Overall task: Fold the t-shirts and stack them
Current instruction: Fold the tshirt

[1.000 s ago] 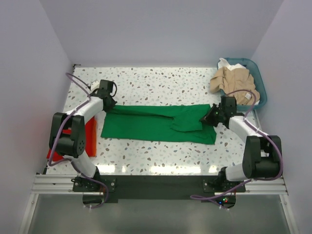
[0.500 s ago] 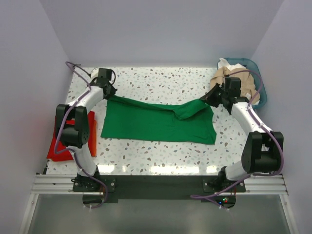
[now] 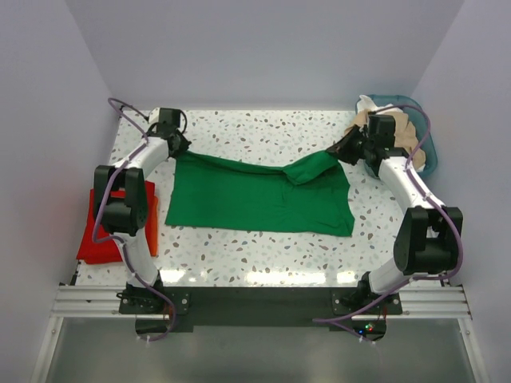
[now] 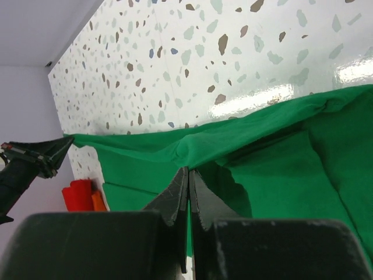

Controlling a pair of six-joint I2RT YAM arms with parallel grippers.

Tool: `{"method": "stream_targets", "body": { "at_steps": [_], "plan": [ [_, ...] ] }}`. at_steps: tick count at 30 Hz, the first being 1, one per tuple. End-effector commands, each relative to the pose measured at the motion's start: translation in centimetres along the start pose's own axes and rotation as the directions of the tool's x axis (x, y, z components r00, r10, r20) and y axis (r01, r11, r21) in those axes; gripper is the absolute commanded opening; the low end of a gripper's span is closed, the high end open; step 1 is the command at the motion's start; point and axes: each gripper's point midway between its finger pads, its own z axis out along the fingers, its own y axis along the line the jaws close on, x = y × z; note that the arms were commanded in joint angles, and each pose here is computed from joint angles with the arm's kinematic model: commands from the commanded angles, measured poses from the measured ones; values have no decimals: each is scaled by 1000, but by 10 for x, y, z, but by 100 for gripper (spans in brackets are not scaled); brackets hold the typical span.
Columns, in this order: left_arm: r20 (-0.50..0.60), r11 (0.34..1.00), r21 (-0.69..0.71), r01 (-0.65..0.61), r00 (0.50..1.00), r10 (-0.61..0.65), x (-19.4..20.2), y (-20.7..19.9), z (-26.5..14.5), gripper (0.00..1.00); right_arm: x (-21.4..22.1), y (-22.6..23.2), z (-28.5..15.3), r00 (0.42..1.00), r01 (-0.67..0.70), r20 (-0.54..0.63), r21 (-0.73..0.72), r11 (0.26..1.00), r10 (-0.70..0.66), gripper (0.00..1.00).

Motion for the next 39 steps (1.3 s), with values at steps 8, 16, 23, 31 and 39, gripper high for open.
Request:
{"method": "stream_targets", "body": {
  "at_steps": [8,16,23,31,39],
  "plan": [
    [30,999,39,12,999,-13,-13,-2,-3,0,23,-2,-20,999,-23,-48,-24,999,22,0],
    [17,1000,17,11,1000,-11,-3,15,-10,0,35,-15,-35,997,-53,-62,-20,998,52,0],
    [12,1000,9,15,1000,-15,4,26,-20,0,50,-23,-45,994,-70,-82,-24,997,67,0],
    [-5,1000,-19,23,1000,-23,19,42,-27,0,65,-32,-55,992,-83,-93,-20,996,81,0],
    [-13,999,-35,37,999,-37,27,53,-34,0,69,-36,-65,992,-91,-89,-16,996,89,0]
  ]
}}
